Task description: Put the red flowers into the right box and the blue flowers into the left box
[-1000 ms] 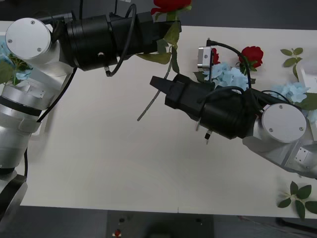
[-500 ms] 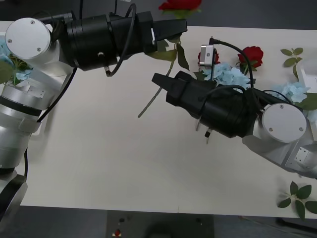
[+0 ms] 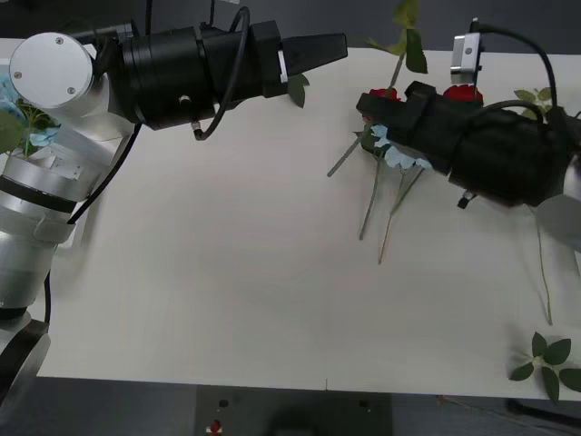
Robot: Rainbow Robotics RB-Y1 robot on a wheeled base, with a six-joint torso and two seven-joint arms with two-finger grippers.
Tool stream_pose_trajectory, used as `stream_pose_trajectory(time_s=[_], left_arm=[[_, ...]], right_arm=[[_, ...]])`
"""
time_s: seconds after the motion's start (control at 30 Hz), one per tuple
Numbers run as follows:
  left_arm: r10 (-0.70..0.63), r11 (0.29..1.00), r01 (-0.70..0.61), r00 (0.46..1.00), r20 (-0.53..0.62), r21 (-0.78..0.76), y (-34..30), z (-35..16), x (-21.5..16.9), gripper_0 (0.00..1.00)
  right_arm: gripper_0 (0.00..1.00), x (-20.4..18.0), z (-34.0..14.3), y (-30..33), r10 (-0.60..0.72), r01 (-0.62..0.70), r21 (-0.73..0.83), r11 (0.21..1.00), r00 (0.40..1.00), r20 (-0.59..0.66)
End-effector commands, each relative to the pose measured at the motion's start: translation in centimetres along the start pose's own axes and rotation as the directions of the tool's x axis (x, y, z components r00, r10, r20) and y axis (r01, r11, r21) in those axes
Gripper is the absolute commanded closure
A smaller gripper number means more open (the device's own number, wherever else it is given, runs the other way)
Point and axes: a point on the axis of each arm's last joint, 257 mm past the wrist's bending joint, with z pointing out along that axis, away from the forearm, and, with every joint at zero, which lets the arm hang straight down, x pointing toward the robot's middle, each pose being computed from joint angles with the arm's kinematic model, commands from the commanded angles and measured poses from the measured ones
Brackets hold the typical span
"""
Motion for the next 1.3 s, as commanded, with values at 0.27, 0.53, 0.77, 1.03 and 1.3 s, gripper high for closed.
stream_pose_trajectory(time_s=[0.27, 0.53, 0.77, 1.03, 1.3], left_arm=[[0.110, 0.994, -0.110, 0.993, -0.039, 0.010, -0.8, -3.9, -1.5, 0.00], [0.066, 0.986, -0.101, 0.967, -0.246, -0.130, 2.2, -10.8, -0.6, 0.00], [-0.022, 0.962, -0.079, 0.932, -0.363, -0.261, 4.2, -15.3, 0.5, 0.00], [-0.014, 0.948, -0.129, 0.898, -0.441, -0.291, 4.8, -19.3, 3.7, 0.00], [0.120, 0.955, -0.237, 0.861, -0.495, -0.181, 3.4, -20.1, 7.1, 0.00]], right_arm=[[1.00, -6.6, -8.3, -3.7, -0.137, 0.172, 0.161, 0.972, 0.968, -0.209], [1.00, -12.3, -17.1, -9.1, -0.109, 0.213, 0.353, 0.911, 0.951, -0.291], [1.00, -17.6, -28.5, -12.3, 0.004, 0.171, 0.508, 0.844, 0.946, -0.325], [1.00, -18.7, -42.2, -17.5, 0.151, 0.129, 0.742, 0.658, 0.943, -0.298], [1.00, -17.5, -51.4, -25.6, 0.190, 0.185, 0.908, 0.376, 0.943, -0.272]])
